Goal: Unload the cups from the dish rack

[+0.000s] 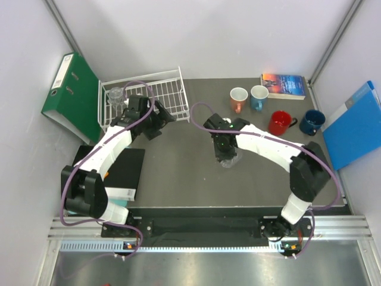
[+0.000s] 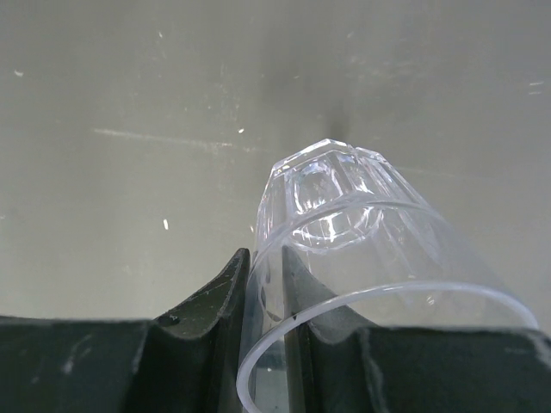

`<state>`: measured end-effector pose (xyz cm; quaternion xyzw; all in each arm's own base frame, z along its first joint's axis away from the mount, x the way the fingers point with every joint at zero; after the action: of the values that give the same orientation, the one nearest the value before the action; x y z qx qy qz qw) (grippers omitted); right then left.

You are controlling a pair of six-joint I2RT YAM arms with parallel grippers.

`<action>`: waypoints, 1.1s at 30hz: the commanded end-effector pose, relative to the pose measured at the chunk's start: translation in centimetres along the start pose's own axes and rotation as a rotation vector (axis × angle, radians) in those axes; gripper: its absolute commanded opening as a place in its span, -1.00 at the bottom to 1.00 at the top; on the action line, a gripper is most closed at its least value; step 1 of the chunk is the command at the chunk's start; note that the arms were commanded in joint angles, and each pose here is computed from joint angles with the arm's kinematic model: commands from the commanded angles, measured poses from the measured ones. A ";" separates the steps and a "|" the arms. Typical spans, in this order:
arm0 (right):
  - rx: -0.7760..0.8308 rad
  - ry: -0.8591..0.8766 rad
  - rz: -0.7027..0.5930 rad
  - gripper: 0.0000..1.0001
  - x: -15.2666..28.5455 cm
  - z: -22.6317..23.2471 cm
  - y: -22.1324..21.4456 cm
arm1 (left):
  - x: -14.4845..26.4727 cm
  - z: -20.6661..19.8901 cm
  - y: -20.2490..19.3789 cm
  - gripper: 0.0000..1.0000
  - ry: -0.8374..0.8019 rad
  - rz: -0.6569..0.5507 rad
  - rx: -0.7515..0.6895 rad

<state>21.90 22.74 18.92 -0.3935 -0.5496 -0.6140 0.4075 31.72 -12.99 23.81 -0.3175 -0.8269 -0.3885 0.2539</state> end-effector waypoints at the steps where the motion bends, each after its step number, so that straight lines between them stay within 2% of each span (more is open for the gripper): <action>1: -0.003 0.079 0.058 -1.00 -1.0 2.1 -0.3 | 1.4 0.3 -0.3 0.87 0.026 -0.020 -0.031; 11: 0.012 0.047 0.191 -0.99 -5.0 2.4 -2.1 | 1.1 1.3 -1.5 0.87 0.058 0.035 -0.036; 16: 0.017 0.044 0.191 -0.61 -5.3 2.5 -2.0 | 0.7 1.3 -1.4 0.87 0.064 0.050 -0.046; 17: 0.015 0.052 0.178 -0.50 -4.9 2.6 -1.7 | 0.7 1.2 -1.3 0.87 0.059 0.048 -0.052; 22: 0.032 0.059 0.116 -0.29 -2.8 2.9 -0.4 | 0.6 0.9 -1.0 0.88 0.052 0.048 -0.066; 33: 0.031 0.124 -0.137 -0.03 7.1 4.2 5.5 | 1.2 0.1 0.1 0.91 0.051 -0.016 -0.124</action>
<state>24.98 26.64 21.24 -0.3686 -0.5407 -0.6204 0.4323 30.23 -12.62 22.31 -0.3383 -0.7911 -0.4227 0.2847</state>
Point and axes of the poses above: each gripper's point midway between its finger pads, its own x axis back along the fingers, its own z axis along the line the jaws close on, y = z × x, the point moved 9 cm from there along x, back along the fingers, and after that the axes turned 10 degrees about -x, right-handed, at the moved point
